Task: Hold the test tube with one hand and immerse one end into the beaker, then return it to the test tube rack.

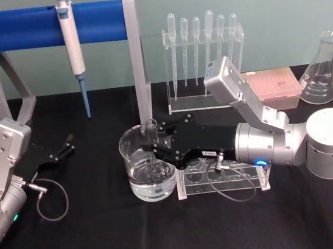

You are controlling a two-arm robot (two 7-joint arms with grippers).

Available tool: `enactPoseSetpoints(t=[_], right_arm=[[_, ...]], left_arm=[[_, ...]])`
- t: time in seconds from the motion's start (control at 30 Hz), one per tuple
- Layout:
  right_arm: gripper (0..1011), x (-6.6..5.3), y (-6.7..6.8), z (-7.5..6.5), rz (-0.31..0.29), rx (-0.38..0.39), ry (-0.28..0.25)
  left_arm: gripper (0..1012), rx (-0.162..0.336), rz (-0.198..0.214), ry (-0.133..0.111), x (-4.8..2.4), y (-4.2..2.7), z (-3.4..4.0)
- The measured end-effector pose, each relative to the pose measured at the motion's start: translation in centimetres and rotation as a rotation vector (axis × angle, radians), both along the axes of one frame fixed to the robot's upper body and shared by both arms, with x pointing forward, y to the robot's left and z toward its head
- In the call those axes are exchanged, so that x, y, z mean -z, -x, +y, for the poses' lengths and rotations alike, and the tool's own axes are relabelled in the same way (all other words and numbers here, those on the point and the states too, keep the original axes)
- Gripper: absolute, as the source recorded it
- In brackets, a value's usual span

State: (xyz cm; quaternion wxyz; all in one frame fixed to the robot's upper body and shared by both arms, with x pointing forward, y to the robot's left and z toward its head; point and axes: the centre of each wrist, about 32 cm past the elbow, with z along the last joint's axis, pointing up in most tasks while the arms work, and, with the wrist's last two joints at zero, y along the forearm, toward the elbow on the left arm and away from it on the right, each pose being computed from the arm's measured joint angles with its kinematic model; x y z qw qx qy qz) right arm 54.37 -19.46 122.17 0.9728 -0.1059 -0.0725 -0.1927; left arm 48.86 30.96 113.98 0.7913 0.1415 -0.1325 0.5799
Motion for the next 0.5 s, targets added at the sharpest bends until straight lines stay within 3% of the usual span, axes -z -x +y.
enactPoseSetpoints(t=[0.5], right_arm=[[241,0.00,0.00,0.00,0.000,0.000,0.000]], left_arm=[[1000,0.000,0.000,0.000,0.00,0.00,0.00]])
